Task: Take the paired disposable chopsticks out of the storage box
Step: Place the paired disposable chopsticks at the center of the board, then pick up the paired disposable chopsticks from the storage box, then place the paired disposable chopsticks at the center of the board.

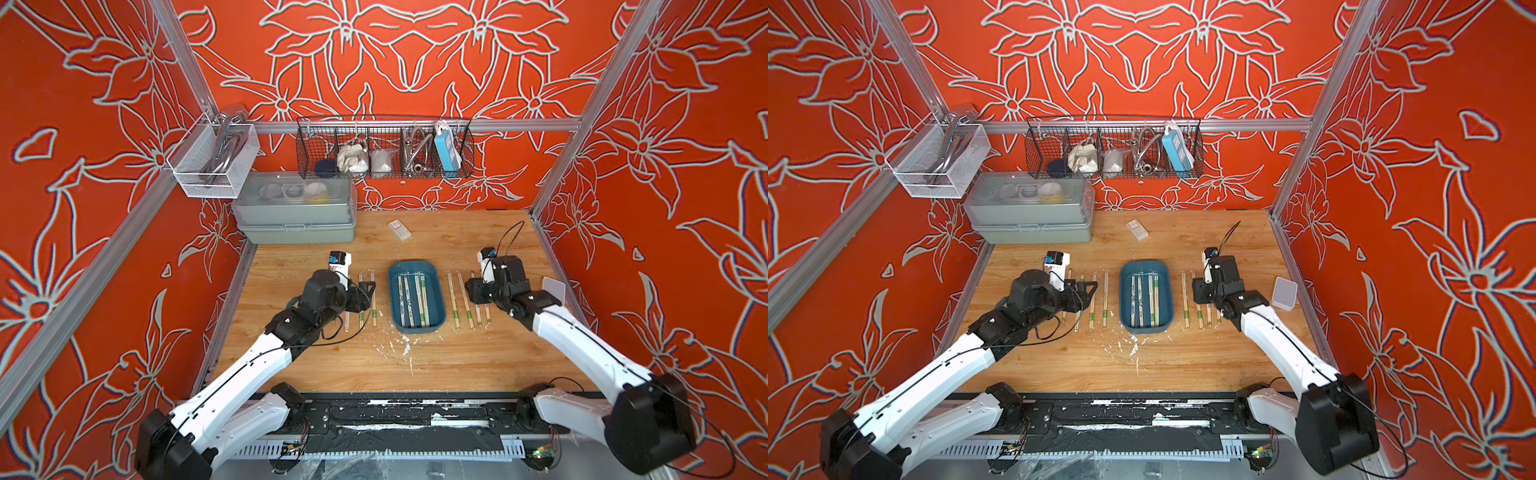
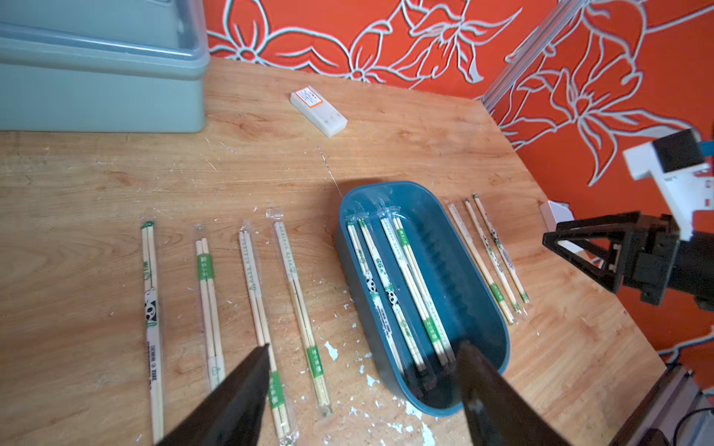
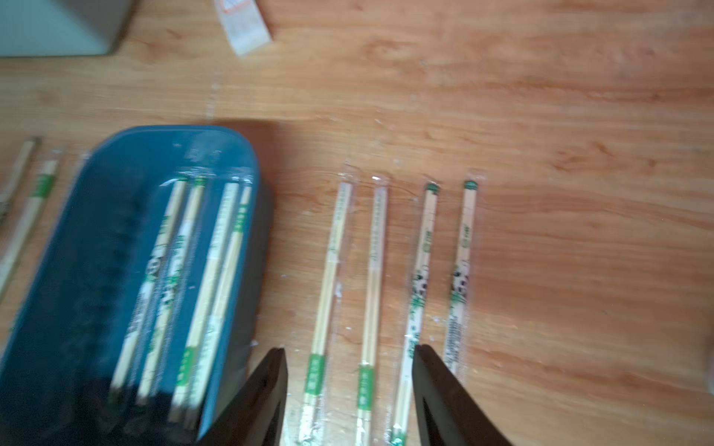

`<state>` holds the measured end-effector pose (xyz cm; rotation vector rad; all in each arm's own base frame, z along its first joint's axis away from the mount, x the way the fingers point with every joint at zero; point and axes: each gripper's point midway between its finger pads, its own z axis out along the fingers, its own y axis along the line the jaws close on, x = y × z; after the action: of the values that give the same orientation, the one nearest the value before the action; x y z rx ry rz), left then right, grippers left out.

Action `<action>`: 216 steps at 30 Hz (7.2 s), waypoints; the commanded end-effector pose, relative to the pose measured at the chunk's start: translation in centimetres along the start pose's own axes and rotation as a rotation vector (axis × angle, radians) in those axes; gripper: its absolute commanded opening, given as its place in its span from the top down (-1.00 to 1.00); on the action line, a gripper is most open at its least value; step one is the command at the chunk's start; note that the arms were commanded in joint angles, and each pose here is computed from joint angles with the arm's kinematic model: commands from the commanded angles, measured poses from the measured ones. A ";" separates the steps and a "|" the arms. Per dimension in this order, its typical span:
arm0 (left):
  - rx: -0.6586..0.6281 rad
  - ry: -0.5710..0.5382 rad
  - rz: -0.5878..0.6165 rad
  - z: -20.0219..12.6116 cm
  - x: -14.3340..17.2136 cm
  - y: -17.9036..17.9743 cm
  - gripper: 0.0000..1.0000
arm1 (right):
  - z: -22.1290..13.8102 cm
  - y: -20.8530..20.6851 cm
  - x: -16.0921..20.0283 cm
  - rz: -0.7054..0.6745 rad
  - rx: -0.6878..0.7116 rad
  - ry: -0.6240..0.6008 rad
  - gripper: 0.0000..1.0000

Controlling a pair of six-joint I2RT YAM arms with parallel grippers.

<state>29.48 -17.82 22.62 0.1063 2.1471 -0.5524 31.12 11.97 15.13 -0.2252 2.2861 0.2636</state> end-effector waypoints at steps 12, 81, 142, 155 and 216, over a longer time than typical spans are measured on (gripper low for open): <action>-0.128 0.407 0.073 7.4 3.9 -6.2 -0.01 | -0.9 4.2 -0.3 -0.073 -0.196 -0.313 -0.17; -0.375 0.791 0.121 23.0 14.6 -1.2 0.26 | 0.1 2.8 0.0 -0.069 -0.083 -0.254 -0.20; -0.271 0.612 0.063 18.0 6.0 -5.1 1.00 | 0.4 2.7 0.1 -0.068 -0.074 -0.240 -0.22; -0.168 0.543 -0.052 16.4 3.8 -5.9 1.00 | 0.4 2.7 0.2 -0.071 -0.078 -0.238 -0.24; -0.720 0.638 -0.047 9.2 7.4 24.7 0.98 | 0.0 6.3 0.5 -0.163 -0.219 -0.288 -0.70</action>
<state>38.46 -0.88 3.42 -0.1981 2.8412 0.2784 29.12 17.69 14.84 -0.4480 1.9656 0.4361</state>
